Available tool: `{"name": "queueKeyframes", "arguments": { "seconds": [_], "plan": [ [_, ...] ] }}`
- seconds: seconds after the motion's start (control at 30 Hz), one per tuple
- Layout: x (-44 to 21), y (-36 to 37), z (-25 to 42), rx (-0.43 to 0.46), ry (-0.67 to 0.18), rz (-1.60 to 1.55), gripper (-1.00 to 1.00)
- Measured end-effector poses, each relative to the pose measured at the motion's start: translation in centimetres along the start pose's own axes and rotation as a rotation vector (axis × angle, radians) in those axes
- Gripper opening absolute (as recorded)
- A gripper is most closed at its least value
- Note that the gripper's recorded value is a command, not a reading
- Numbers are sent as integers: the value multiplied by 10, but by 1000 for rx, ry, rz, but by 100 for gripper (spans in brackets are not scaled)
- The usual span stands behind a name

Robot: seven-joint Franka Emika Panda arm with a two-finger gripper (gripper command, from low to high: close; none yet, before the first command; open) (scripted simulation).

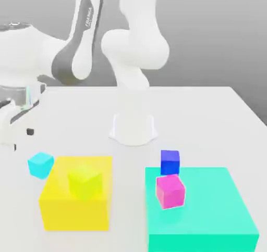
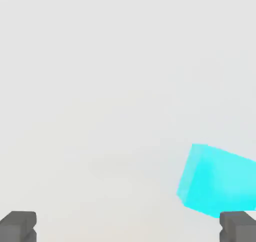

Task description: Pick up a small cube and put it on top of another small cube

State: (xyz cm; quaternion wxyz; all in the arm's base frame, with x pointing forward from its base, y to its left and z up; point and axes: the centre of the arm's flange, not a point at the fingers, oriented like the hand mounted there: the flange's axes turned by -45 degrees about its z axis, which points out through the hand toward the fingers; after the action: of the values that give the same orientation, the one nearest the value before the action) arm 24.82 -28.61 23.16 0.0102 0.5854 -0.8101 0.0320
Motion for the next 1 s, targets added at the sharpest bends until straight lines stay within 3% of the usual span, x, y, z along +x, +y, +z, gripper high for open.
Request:
{"name": "queueKeyframes", "arguments": {
  "seconds": [0.13,0.43,0.47,0.7,1.0],
  "plan": [
    [12,33,34,-38,-46,174,0],
    [5,35,92,-42,-51,174,0],
    [4,36,97,-43,-50,173,-100],
    [4,36,96,-41,-49,173,-100],
    [8,33,42,-39,-50,176,-100]
  ]
}}
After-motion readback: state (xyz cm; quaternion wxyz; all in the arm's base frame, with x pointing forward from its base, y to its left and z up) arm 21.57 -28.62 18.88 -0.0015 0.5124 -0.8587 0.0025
